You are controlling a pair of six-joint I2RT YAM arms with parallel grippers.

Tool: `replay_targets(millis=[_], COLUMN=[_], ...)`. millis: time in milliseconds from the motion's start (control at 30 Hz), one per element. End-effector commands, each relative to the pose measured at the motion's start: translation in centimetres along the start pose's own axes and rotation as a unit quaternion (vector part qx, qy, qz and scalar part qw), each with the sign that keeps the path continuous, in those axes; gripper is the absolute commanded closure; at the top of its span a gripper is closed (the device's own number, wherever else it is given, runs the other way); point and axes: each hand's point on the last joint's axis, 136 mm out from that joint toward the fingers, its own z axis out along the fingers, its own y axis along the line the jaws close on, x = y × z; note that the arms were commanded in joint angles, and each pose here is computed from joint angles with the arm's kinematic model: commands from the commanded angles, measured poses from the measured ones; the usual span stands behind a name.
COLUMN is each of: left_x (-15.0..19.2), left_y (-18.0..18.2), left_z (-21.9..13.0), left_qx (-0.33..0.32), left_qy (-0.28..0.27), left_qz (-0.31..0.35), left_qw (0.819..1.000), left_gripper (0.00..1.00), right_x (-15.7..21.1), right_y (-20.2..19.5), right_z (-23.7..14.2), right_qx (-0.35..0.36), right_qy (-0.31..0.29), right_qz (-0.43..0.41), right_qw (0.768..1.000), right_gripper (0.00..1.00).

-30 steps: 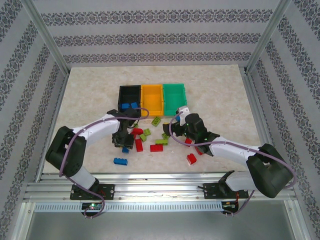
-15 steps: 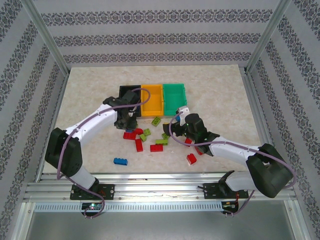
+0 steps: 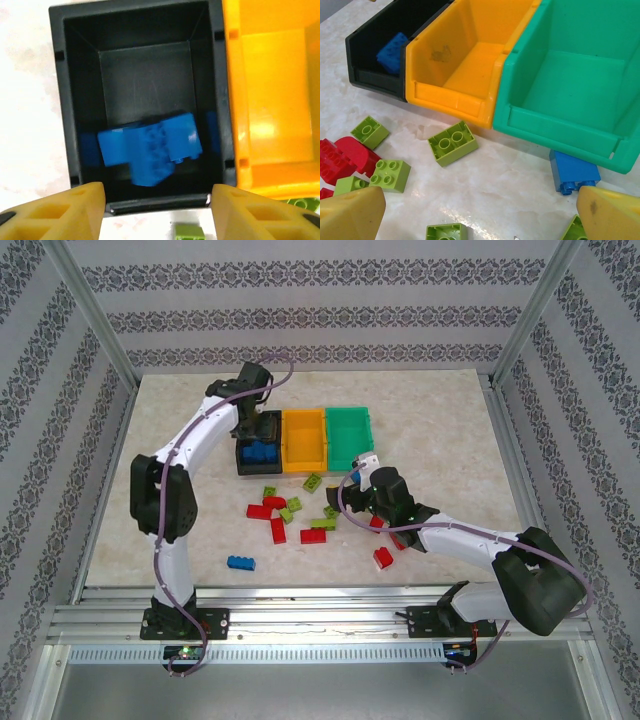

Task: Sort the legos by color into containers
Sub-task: Place the lego in the container, then pick up the lego from the middle-left of the table.

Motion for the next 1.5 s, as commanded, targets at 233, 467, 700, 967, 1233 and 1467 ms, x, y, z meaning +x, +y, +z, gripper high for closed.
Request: replay_targets(millis=[233, 467, 700, 967, 1233, 1467], left_x=[7.7, 18.0, 26.2, 31.7, 33.4, 33.2], left_y=[-0.2, 1.9, 2.1, 1.2, 0.4, 0.0], left_z=[-3.2, -5.4, -6.7, -6.2, -4.5, -3.5], left_qx=[0.052, 0.038, 0.034, 0.037, 0.040, 0.022], left_qy=[0.061, 0.180, 0.237, 0.272, 0.282, 0.284], left_qz=[0.010, -0.029, -0.136, -0.183, -0.180, -0.140], left_qw=[0.997, 0.983, 0.961, 0.944, 0.941, 0.948], left_gripper=[0.38, 0.38, 0.38, 0.34, 0.28, 0.19], right_x=[0.1, 0.2, 0.4, 0.4, 0.4, 0.4], right_y=[0.0, 0.4, 0.3, 0.5, 0.5, 0.5], right_z=[-0.1, 0.3, 0.3, 0.4, 0.4, 0.3], right_qx=[0.001, -0.007, -0.006, -0.011, -0.011, -0.011], right_qy=[-0.001, 0.004, 0.006, 0.008, 0.008, 0.007], right_qz=[-0.006, 0.000, 0.001, 0.003, 0.004, 0.003], right_qw=[1.000, 1.000, 1.000, 1.000, 1.000, 1.000], right_gripper=[0.02, 0.02, 0.02, 0.02, 0.02, 0.02])
